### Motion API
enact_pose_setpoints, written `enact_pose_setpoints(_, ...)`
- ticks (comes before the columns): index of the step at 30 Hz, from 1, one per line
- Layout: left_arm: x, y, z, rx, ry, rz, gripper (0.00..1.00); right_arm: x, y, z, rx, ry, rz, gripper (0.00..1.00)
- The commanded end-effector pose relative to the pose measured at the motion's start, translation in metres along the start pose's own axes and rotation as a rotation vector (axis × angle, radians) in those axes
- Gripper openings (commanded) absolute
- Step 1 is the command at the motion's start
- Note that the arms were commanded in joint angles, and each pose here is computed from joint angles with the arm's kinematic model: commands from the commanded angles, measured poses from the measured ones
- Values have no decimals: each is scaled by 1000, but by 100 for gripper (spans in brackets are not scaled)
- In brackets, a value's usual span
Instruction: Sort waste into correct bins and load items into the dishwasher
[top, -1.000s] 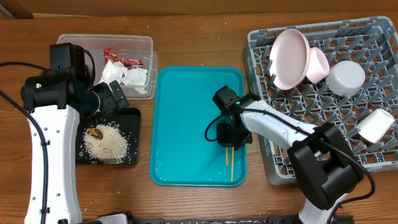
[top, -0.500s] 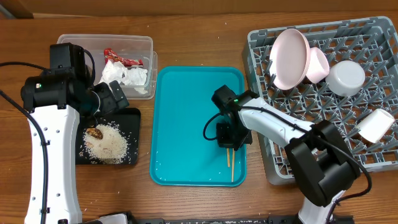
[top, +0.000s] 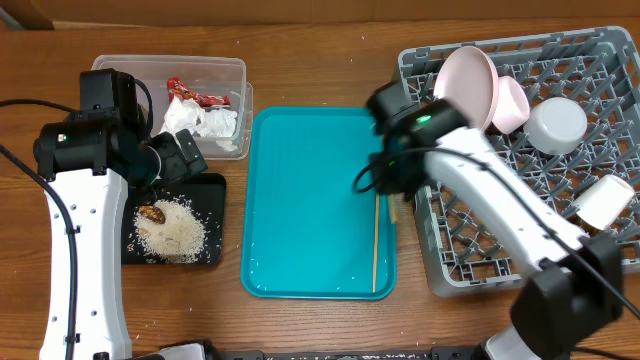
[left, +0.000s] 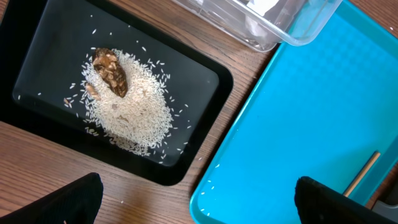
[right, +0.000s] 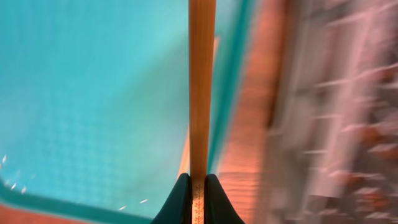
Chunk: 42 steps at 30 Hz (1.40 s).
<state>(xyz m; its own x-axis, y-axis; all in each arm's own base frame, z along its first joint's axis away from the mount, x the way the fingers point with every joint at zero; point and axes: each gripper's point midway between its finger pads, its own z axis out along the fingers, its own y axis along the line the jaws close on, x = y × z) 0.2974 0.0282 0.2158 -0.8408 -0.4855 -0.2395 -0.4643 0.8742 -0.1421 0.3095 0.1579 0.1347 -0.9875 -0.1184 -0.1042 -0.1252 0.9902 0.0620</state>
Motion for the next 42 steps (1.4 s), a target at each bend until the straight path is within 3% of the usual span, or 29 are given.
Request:
enact_pose_setpoints(1, -3, -2, -6, 12, -20, 6, 100, -13, -40, -13, 75, -46, -23, 4)
enact_pose_setpoints(13, -3, -2, -6, 12, -20, 6, 100, 2, -88, 7, 94, 48, -27, 4)
enact_pose_setpoints(14, -3, -2, -6, 12, -20, 6, 100, 4, -88, 10, 94, 53, -28, 5)
enact_pose_setpoints(16, -3, -2, -6, 12, -20, 6, 100, 9, -88, 16, 95, 69, -29, 20)
enact_pose_setpoints(17, -3, -2, -6, 12, -20, 6, 100, 12, -89, 18, 97, 78, -29, 22)
enact_pose_setpoints(28, -3, -2, -6, 12, -19, 6, 100, 3, -87, 6, 95, 43, 30, 25)
enact_pose_setpoints(35, -3, -2, -6, 12, -20, 6, 100, -31, -37, -36, -110, -103, 34, 31)
enact_pose_setpoints(42, -3, -2, -6, 12, -20, 6, 100, -20, 7, -12, -141, -63, -64, 38)
